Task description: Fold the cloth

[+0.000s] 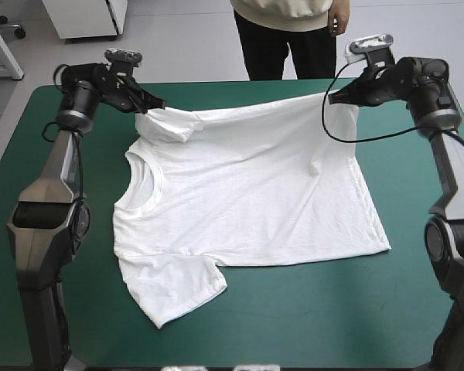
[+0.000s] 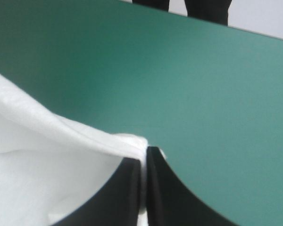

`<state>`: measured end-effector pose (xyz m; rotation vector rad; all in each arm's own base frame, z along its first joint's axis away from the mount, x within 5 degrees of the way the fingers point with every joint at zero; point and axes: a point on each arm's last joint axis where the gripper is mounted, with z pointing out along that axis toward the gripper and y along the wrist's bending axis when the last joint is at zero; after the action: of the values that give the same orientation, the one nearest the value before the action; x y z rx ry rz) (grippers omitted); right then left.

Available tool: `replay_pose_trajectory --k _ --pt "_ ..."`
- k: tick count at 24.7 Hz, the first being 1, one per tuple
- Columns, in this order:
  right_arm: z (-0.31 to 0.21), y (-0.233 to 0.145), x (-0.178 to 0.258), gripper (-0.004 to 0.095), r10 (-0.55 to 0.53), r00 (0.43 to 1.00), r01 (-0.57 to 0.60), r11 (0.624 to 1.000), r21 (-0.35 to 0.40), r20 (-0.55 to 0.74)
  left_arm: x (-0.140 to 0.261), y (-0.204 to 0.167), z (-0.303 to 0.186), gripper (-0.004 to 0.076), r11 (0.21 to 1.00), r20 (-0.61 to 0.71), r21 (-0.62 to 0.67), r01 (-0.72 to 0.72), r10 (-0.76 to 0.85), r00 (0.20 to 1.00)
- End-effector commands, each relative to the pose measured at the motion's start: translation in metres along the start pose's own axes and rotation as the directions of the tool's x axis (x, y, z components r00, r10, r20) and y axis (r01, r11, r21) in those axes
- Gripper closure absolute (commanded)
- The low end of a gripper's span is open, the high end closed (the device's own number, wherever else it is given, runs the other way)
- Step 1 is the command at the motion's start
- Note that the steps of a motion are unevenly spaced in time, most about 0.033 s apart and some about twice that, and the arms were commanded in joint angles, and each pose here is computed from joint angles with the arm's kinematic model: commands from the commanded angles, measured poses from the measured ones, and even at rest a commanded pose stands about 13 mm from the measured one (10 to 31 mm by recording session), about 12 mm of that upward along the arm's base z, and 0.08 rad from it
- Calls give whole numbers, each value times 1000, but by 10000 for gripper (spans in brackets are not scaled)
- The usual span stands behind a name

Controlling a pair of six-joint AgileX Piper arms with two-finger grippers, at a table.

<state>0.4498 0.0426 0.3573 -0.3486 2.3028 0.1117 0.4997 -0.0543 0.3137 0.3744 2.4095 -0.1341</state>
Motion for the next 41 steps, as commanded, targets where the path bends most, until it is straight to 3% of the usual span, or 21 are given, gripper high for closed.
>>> replay_pose_trajectory --k 1,3,6,8,10,11,13,19,23,24,27,30,31,33,37,41 --pt "12 -9 -9 867 -12 996 10 1000 18 93 -23 -18 -13 733 1000 138 7 -25 24 990" --pt "29 -12 -4 754 -8 996 6 1000 25 89 -20 -21 -3 729 1000 123 18 -26 23 992" --pt "40 -19 -5 479 1 992 -7 999 46 130 -17 -20 3 650 999 106 1 -37 36 994" --pt "39 -25 -9 292 18 982 -31 997 67 186 -17 -17 2 515 998 103 -27 -51 53 993" --pt "31 -28 -16 238 18 971 -39 996 83 238 -19 -12 -6 341 998 115 -40 -44 49 992" --pt "27 -29 -20 243 13 966 -38 995 90 258 -21 -11 -11 262 999 122 -41 -31 36 992" --pt "12 -31 -32 274 5 953 -37 994 100 304 -23 -8 -23 181 999 136 -48 -10 16 991" --pt "-64 -26 -67 331 -43 909 -13 991 132 415 -32 -6 -93 223 992 176 -126 -22 44 983" --pt "-122 -13 -71 332 -57 923 18 994 106 380 -27 -19 -149 245 997 155 -71 -20 31 987" --pt "-148 -7 -67 367 -64 932 31 995 96 357 -18 -26 -172 246 999 94 -30 -26 28 995" --pt "-205 6 -60 489 -91 923 57 993 101 374 -3 -37 -201 246 1000 96 19 4 -6 995" --pt "-272 24 -36 521 -95 938 72 994 82 333 50 -44 -217 249 1000 -36 4 30 -30 999" --pt "-293 30 -26 521 -51 932 28 997 69 358 74 -48 -215 249 999 -82 8 51 -50 995" --pt "-320 39 -10 521 -81 921 55 995 79 382 109 -52 -209 249 993 -115 -2 115 -114 987" --pt "-337 47 18 521 -78 931 52 995 83 358 190 -61 -171 249 965 -161 -12 263 -261 952" --pt "-332 47 24 521 -70 938 47 996 76 340 236 -64 -136 248 948 -259 -41 317 -316 913"
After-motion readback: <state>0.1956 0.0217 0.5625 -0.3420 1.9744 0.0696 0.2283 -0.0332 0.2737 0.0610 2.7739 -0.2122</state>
